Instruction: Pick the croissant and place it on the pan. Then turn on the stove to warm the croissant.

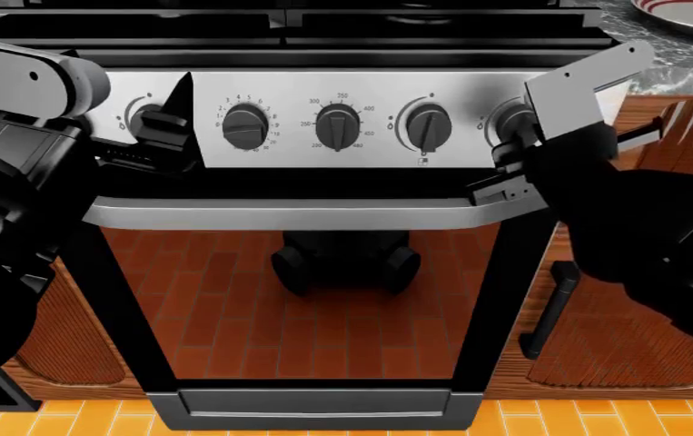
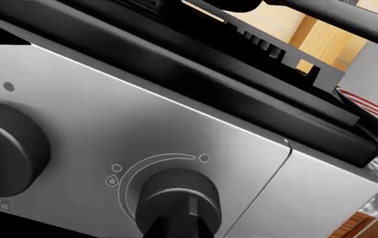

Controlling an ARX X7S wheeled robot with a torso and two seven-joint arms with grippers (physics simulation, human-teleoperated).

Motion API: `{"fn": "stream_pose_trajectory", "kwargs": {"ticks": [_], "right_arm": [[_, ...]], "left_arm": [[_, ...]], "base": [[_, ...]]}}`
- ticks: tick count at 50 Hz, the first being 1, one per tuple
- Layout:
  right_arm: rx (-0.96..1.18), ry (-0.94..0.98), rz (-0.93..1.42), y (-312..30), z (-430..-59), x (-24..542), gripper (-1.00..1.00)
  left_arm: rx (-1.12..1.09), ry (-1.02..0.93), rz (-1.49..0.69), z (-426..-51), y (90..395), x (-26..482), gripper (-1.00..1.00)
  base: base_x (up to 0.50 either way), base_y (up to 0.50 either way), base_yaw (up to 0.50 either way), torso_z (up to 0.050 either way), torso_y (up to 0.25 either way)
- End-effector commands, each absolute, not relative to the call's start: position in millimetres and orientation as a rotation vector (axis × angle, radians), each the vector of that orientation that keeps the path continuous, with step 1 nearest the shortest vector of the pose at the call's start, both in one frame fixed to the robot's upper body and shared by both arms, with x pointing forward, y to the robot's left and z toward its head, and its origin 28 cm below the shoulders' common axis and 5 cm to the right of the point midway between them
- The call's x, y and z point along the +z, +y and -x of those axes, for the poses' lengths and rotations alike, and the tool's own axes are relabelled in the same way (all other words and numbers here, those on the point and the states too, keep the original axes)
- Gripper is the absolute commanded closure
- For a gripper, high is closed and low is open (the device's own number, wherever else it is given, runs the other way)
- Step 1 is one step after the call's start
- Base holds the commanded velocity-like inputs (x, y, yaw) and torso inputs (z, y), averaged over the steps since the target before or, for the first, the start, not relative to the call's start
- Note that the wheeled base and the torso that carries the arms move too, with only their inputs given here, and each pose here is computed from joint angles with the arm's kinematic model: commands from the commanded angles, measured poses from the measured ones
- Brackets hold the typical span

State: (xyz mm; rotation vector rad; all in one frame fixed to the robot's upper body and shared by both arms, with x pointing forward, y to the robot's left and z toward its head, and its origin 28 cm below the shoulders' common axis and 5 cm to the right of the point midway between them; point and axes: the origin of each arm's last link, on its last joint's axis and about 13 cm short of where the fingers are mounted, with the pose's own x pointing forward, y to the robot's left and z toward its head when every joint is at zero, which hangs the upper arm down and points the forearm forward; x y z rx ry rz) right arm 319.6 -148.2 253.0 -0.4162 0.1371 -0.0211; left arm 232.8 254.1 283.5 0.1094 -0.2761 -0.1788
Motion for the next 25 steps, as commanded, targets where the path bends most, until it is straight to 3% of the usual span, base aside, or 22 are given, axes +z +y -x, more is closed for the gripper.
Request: {"fn": "stream_pose_trajectory", "kwargs": {"ticks": [1, 25], "right_arm": [[-0.022, 0.167, 0.44, -152.0, -320.1, 249.0, 1.0], [-0.029, 0.163, 0.522, -150.9, -320.6, 247.2, 1.0]], "left_arm": [[-0.178, -0.276, -0.11, -232.8, 254.1, 283.5, -1.0], [-0.174, -0.278, -0.107, -232.8, 254.1, 283.5, -1.0]], "base": [[0.0, 0.0, 0.0, 0.0, 0.0], [0.0, 0.0, 0.0, 0.0, 0.0]]}}
